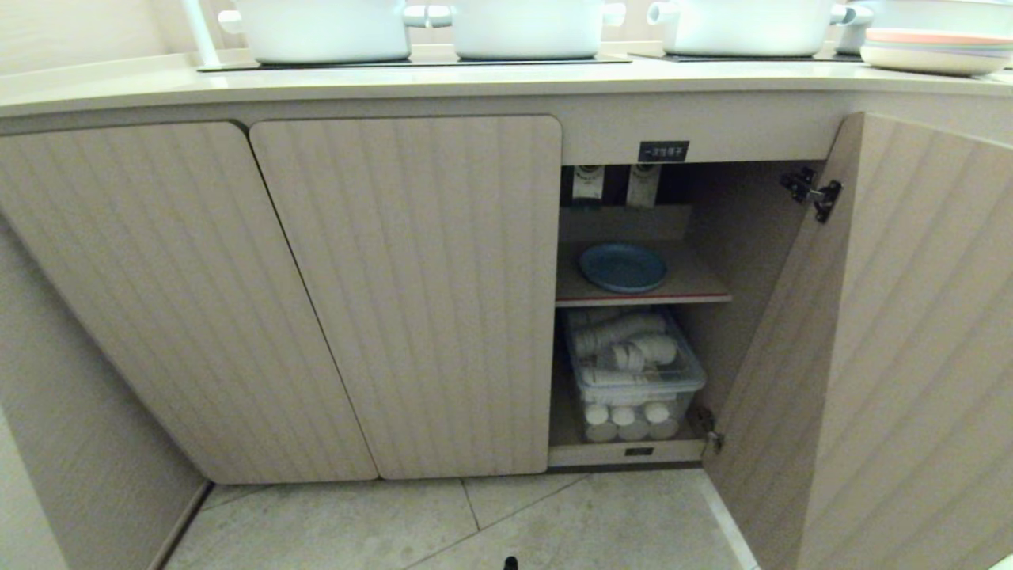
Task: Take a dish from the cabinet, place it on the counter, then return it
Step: Take the plate from the cabinet
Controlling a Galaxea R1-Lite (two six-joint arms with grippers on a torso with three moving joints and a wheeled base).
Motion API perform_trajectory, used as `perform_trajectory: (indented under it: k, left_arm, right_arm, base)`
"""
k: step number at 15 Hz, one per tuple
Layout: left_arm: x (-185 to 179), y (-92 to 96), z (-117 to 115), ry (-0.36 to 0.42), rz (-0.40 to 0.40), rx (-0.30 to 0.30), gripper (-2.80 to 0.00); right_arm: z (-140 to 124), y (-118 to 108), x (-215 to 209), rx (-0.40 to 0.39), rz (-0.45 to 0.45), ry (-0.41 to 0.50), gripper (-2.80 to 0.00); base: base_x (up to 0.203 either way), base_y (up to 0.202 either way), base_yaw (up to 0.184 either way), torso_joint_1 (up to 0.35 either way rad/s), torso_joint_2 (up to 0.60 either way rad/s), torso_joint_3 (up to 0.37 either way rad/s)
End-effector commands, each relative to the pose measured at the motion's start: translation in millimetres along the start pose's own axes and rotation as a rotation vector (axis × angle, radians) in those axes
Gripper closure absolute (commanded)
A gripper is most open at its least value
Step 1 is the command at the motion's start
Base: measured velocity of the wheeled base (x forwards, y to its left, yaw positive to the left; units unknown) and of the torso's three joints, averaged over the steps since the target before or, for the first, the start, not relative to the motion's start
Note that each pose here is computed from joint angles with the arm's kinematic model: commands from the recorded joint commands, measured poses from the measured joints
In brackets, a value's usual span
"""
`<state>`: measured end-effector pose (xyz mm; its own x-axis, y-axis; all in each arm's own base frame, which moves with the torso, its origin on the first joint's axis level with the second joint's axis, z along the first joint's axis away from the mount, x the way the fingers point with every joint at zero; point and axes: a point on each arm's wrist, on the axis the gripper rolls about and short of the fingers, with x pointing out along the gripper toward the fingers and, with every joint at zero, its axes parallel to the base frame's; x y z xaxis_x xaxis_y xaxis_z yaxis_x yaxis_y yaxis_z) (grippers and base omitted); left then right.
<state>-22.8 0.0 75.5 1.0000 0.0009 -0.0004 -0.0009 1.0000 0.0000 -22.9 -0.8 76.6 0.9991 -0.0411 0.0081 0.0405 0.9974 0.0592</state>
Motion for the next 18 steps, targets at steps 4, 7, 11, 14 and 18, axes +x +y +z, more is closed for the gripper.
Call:
perform_trajectory:
  k: [4,7,11,14,18]
  left_arm:
    - [0.0,0.0,0.0,0.000,0.001,0.000,0.00]
    - [0.0,0.0,0.0,0.000,-0.001,0.000,0.00]
    - [0.0,0.0,0.0,0.000,-0.001,0.000,0.00]
    - [0.0,0.0,0.0,0.000,0.000,0.000,0.00]
    - [0.0,0.0,0.0,0.000,-0.001,0.000,0.00]
  right_arm:
    - [0.1,0.0,-0.1,0.001,0.000,-0.001,0.00]
    - [0.1,0.0,-0.1,0.001,0.000,-0.001,0.00]
    - [0.1,0.0,-0.1,0.001,0.000,-0.001,0.00]
    - [-0.2,0.0,0.0,0.001,0.000,0.000,0.00]
    - [0.1,0.0,-0.1,0.001,0.000,-0.001,0.00]
  base:
    - [0.000,0.000,0.000,0.000,0.00,0.000]
    - [0.000,0.000,0.000,0.000,0.00,0.000]
    - [0.000,0.000,0.000,0.000,0.00,0.000]
    - [0.000,0.000,0.000,0.000,0.00,0.000]
    - [0.000,0.000,0.000,0.000,0.00,0.000]
